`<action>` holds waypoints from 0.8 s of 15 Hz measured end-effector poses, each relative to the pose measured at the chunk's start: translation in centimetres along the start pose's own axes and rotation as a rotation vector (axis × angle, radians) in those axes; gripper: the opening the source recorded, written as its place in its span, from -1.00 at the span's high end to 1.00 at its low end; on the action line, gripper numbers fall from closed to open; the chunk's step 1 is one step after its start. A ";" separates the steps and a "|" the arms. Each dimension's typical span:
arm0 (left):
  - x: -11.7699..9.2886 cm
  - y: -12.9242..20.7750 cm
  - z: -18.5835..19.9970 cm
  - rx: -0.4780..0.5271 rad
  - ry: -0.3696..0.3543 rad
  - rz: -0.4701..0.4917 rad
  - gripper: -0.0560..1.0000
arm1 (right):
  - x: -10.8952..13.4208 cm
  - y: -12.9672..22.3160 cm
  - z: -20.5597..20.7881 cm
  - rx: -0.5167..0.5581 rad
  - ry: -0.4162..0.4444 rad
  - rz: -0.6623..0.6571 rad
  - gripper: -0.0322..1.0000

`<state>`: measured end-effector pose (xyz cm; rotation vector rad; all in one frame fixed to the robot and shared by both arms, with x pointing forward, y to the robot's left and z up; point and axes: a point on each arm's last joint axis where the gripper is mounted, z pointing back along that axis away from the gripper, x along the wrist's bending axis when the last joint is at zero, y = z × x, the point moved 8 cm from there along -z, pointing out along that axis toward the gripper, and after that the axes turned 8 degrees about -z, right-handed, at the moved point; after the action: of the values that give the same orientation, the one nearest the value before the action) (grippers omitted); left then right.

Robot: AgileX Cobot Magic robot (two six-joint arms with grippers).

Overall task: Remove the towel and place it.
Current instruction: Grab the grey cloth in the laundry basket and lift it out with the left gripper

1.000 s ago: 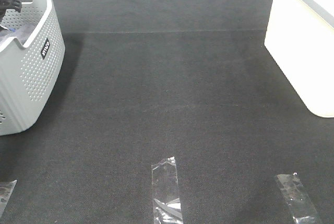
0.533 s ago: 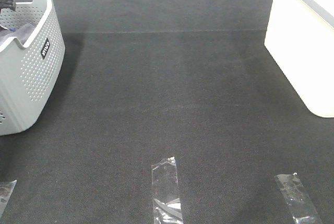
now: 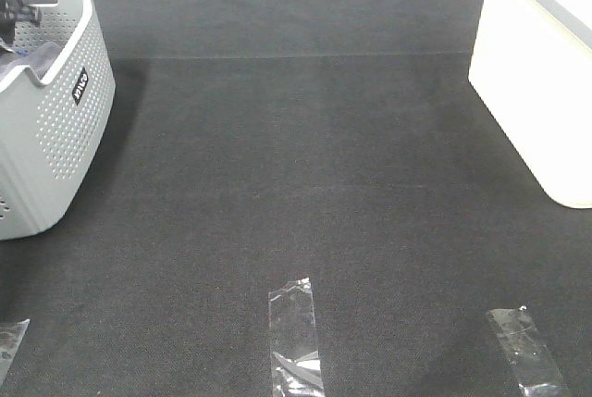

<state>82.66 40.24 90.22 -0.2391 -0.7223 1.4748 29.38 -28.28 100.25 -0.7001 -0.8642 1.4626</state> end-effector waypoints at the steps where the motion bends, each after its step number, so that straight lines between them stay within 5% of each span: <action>1: -0.1 0.5 -0.6 0.014 -0.004 -0.011 -0.17 | 0.0 0.0 0.0 0.000 0.000 0.000 -0.57; 5: -0.4 1.3 -1.7 0.038 -0.007 -0.025 0.25 | 0.0 0.0 0.0 0.000 0.001 0.000 -0.57; 8: -0.2 0.9 -1.3 0.027 -0.009 -0.023 0.84 | 0.0 0.0 0.0 0.000 0.001 0.000 -0.57; 12: -0.2 -1.3 1.6 -0.037 -0.010 -0.024 0.89 | 0.0 0.0 0.0 0.000 0.002 0.001 -0.57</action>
<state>82.81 39.40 92.17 -0.2505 -0.7590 1.4418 29.38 -28.32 100.25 -0.7017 -0.8625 1.4624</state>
